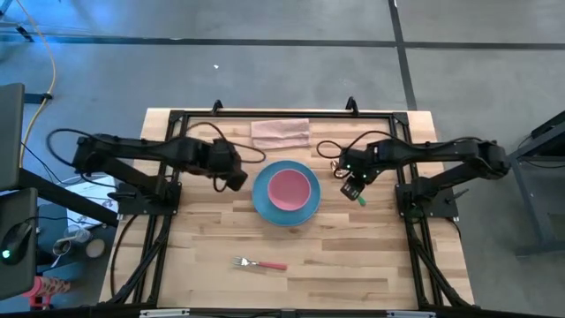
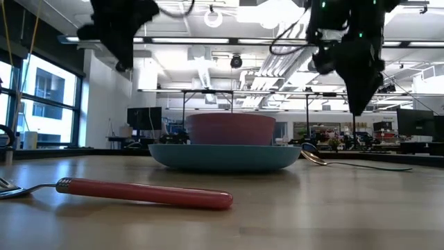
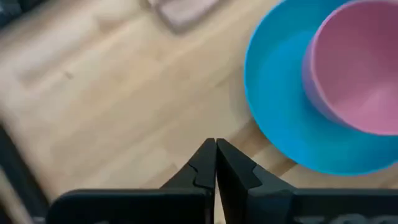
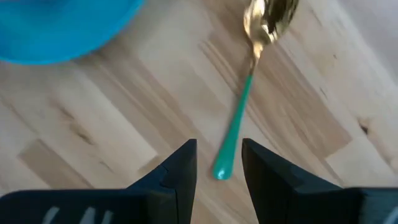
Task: Set table place
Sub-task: Adjust the plate, then put the spoon into the bowl
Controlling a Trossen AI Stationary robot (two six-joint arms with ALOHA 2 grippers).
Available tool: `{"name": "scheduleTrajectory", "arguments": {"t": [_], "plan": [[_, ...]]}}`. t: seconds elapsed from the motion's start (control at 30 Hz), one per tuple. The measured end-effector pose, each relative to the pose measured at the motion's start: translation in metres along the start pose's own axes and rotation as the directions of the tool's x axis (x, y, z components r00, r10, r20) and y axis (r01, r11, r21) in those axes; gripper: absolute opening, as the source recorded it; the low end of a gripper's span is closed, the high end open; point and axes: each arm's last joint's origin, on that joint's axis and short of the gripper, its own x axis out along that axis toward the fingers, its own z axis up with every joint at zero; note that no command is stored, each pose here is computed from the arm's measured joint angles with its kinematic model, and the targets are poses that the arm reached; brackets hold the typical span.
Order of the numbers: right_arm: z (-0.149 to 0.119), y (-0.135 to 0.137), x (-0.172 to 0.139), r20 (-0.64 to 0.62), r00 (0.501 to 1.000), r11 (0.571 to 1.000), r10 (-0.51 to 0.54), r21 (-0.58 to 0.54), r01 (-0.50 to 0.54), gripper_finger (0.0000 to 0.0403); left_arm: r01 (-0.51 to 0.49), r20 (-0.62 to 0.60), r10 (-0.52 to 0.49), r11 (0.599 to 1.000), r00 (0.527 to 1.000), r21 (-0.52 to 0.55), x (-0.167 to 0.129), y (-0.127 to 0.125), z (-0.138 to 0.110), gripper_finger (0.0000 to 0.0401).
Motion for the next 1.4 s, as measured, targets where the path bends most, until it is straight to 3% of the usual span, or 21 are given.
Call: {"name": "scheduleTrajectory", "arguments": {"t": [0.27,0.53,0.87,1.0,1.13,1.3,1.4], "plan": [[0.011,-0.007,0.038,-0.037,0.999,1.0,0.015,0.01,-0.015,0.0119,-0.055,0.098,0.052,0.998,0.994,0.022,-0.046,0.013,0.017,0.0055],[0.029,-0.015,0.073,-0.057,0.992,0.994,-0.109,-0.012,0.108,0.0119,-0.065,0.094,0.062,0.997,0.994,0.031,-0.049,0.014,0.018,0.0122],[0.037,-0.021,0.106,-0.166,0.982,0.995,-0.094,-0.042,0.088,0.0119,-0.068,0.079,0.065,0.997,0.995,0.037,-0.049,0.015,0.017,0.0151],[0.038,-0.023,0.108,-0.169,0.982,0.996,-0.081,-0.041,0.075,0.0093,-0.06,0.068,0.058,0.997,0.996,0.038,-0.049,0.015,0.016,0.015],[0.04,-0.026,0.107,-0.173,0.983,0.998,-0.055,-0.046,0.048,0.0015,-0.055,0.061,0.052,0.998,0.997,0.038,-0.049,0.015,0.016,0.0151],[0.044,-0.028,0.096,-0.216,0.975,0.998,-0.052,-0.051,0.042,0.0003,-0.049,0.05,0.047,0.998,0.998,0.047,-0.049,0.015,0.016,0.0152],[0.042,-0.027,0.062,-0.292,0.954,0.995,-0.071,-0.085,0.048,0.0002,-0.042,0.036,0.04,0.997,0.999,0.059,-0.049,0.014,0.015,0.0152]]}}
